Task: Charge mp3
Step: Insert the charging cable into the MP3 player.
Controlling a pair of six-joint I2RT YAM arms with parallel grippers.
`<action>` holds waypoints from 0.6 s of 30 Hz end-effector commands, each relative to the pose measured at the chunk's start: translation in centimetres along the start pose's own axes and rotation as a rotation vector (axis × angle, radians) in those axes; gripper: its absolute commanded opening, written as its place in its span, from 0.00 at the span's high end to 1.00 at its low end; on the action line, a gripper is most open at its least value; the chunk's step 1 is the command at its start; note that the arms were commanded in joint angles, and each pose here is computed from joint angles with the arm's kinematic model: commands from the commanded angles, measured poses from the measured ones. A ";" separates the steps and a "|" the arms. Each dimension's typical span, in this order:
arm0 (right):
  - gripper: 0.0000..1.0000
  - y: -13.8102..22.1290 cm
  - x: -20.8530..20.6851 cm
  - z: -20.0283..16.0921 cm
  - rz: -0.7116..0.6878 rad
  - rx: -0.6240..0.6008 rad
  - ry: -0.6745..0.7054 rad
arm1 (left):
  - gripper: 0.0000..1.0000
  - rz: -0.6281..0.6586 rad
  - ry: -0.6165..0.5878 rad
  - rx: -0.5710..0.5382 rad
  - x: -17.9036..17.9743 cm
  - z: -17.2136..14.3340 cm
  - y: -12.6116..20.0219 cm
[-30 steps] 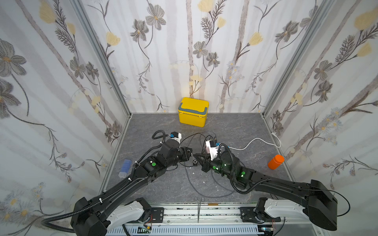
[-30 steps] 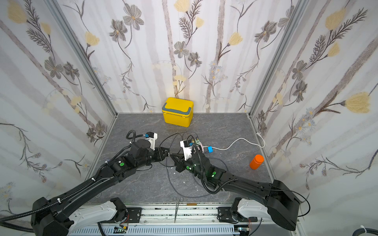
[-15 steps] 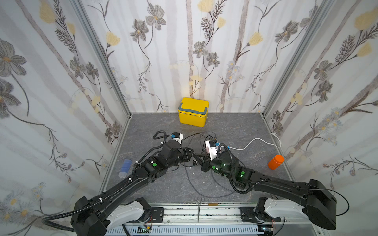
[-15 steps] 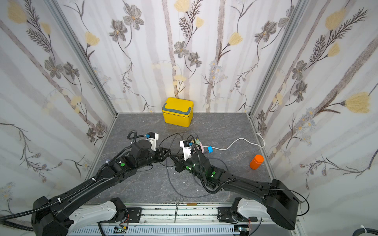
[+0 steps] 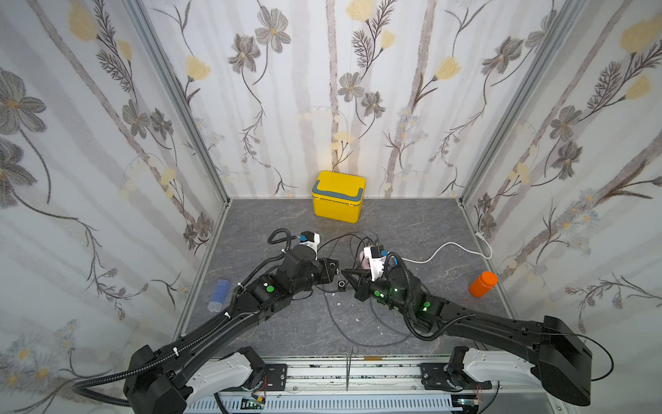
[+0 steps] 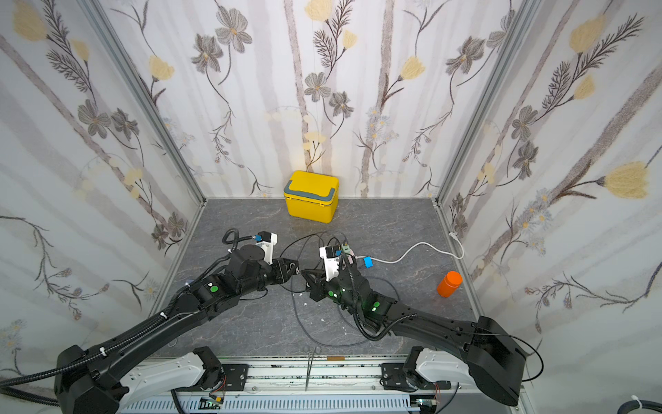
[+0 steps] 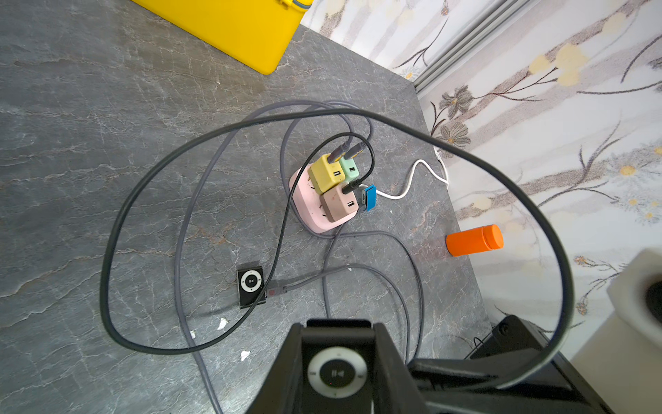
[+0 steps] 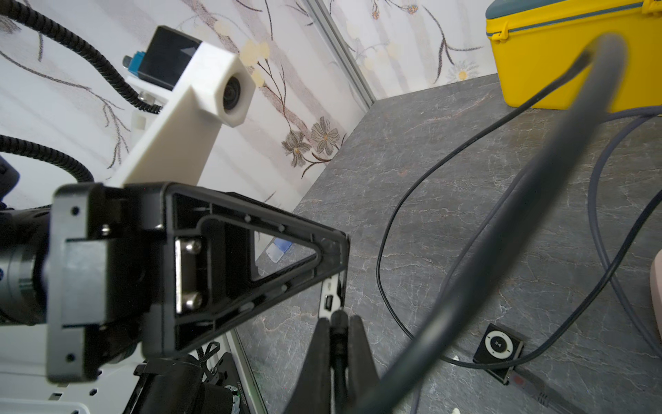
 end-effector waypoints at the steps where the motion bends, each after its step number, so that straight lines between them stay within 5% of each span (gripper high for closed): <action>1: 1.00 0.0 0.5 0.6 0.044 -0.034 -0.010 | 0.84 -0.016 -0.003 -0.020 -0.5 0.4 0.0; 18: 1.00 -0.5 0.2 0.1 0.050 -0.009 -0.028 | 0.85 -0.023 -0.001 -0.012 -0.6 0.3 -0.1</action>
Point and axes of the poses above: each gripper's point midway between its finger pads, its own y axis back along the fingers, its own x axis along the line the jaws close on, z = x × y, the point moved 9 cm from there along y, back along the fingers, and after that the axes turned 6 degrees about y, right-handed, at the moved point
